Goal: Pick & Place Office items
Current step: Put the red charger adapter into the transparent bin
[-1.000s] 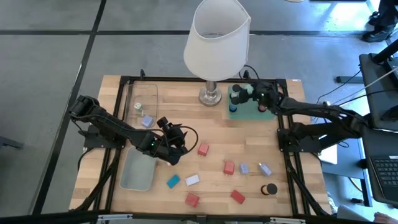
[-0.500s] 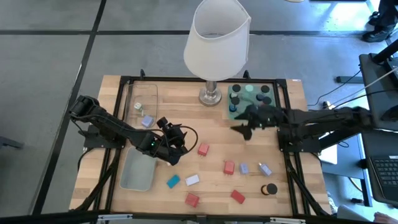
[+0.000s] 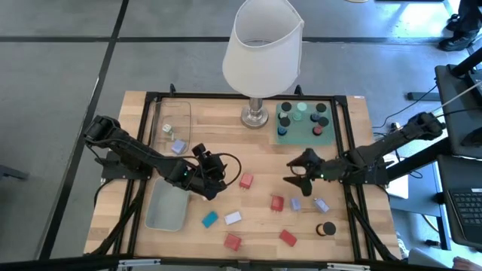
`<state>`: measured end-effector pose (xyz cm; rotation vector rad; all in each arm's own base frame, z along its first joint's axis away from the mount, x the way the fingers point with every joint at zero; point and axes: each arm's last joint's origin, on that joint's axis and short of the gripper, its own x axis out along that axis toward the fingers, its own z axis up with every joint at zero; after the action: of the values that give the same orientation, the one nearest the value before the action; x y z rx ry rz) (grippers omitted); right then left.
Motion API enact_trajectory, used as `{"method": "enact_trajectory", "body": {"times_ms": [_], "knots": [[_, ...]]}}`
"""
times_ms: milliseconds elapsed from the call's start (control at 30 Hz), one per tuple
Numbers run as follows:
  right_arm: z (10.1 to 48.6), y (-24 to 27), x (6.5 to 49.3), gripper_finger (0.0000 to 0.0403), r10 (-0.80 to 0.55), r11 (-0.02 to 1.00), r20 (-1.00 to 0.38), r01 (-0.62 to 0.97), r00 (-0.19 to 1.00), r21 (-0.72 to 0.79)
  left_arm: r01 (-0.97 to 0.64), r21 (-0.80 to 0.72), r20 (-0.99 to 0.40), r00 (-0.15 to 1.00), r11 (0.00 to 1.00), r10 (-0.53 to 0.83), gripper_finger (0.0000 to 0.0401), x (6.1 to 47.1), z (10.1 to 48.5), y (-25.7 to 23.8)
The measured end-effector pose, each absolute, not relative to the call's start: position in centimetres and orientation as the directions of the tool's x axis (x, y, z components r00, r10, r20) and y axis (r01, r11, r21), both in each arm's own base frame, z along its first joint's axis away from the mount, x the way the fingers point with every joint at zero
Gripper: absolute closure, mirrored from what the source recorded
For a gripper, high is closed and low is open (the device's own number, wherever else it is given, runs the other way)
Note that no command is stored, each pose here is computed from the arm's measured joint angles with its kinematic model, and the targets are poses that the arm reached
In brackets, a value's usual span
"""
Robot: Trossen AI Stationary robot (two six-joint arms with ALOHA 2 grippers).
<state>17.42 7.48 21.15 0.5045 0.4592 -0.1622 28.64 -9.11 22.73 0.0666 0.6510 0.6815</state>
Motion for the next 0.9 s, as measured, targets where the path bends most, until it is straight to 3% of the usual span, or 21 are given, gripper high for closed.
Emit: {"method": "enact_trajectory", "body": {"times_ms": [200,467,733,900], "knots": [[20.1,9.4,17.2,0.0064,0.047,0.878,-0.511,0.209,0.858,0.431,-0.516,0.273,-0.528,0.624,0.812,0.575,0.0207,29.3,22.7,-9.4],[18.8,10.3,17.7,0.0064,0.021,0.899,-0.551,0.226,0.834,0.376,-0.426,0.271,-0.575,0.648,0.863,0.5,0.0205,31.4,19.8,-10.4],[18.5,10.4,17.8,0.0064,0.016,0.904,-0.558,0.226,0.829,0.362,-0.518,-0.091,-0.623,0.696,0.851,0.357,0.0148,34.9,16.9,-8.6],[18.5,10.4,17.8,0.0064,0.024,0.919,-0.558,0.201,0.829,0.339,-0.613,-0.182,-0.666,0.652,0.769,0.362,0.0105,35.8,15.0,-7.1]]}}
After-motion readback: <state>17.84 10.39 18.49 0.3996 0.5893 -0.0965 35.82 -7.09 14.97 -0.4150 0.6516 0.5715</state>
